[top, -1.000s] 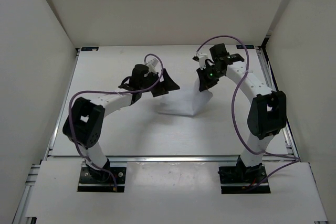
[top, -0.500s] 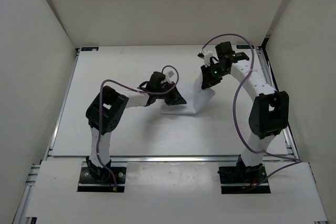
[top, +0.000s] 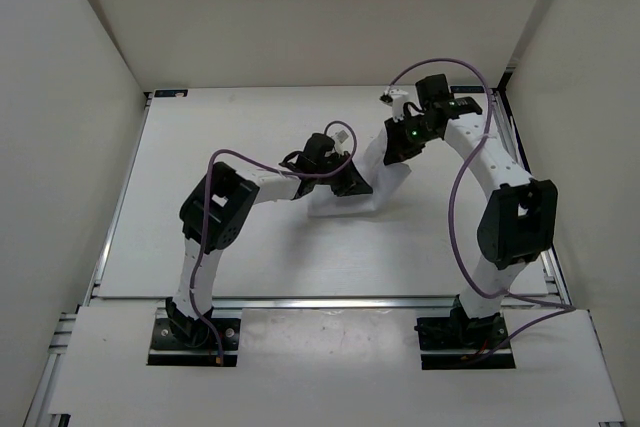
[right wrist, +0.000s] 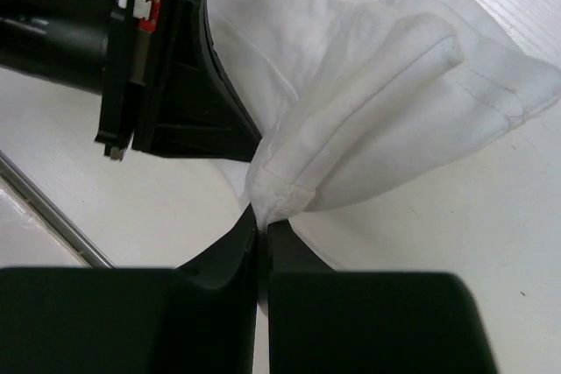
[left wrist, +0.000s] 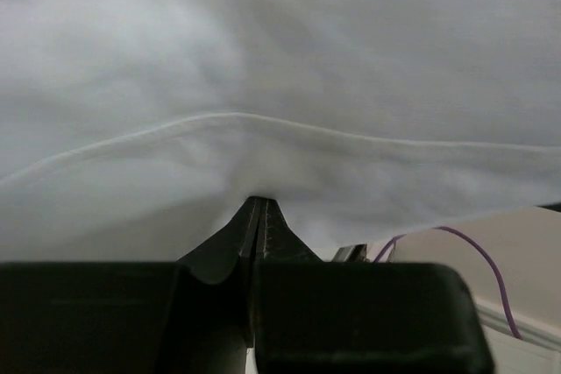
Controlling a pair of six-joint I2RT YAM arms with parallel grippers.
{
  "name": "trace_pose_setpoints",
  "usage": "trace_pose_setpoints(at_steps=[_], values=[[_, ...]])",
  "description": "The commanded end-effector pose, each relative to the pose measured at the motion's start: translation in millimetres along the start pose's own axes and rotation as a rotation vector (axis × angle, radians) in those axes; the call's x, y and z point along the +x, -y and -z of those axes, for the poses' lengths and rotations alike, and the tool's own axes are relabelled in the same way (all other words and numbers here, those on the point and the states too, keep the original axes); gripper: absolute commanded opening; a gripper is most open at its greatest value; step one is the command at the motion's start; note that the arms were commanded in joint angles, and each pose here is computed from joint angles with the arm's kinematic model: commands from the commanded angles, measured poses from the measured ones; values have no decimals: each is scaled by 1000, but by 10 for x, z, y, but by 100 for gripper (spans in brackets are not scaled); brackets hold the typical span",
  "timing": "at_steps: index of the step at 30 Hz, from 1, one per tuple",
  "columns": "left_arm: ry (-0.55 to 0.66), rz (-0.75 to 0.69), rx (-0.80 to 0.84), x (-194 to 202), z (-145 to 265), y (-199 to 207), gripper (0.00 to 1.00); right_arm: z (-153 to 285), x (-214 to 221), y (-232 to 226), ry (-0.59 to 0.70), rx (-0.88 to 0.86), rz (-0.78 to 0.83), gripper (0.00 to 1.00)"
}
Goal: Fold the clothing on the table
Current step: Fold the skirt
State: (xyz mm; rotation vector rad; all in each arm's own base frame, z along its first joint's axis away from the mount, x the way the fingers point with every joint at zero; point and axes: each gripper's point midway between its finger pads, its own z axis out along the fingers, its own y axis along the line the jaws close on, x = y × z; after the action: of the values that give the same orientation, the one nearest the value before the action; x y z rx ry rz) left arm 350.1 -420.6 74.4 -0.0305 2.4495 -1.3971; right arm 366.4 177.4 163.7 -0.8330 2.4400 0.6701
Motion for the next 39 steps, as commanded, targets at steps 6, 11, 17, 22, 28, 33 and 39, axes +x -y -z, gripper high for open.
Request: trace_pose_setpoints(at_steps=[6,11,17,22,28,33,39], values=[[62,37,-54,-112,42,-149,0,365,-235,-133,115,-17,28,0],[85,44,-51,-277,-63,-117,0,355,-178,-189,112,-45,29,0],[76,69,-46,-295,-305,-94,0,260,-36,-205,83,-58,19,0],[45,108,-68,-199,-394,-239,0,249,-86,-215,100,-47,31,0],[13,91,-32,-153,-495,-70,0,124,29,-163,68,-22,22,0],[132,2,-1,-565,-91,318,0,93,68,-34,48,30,12,0],[277,-87,-144,-897,581,232,0,92,22,95,51,64,-7,0]])
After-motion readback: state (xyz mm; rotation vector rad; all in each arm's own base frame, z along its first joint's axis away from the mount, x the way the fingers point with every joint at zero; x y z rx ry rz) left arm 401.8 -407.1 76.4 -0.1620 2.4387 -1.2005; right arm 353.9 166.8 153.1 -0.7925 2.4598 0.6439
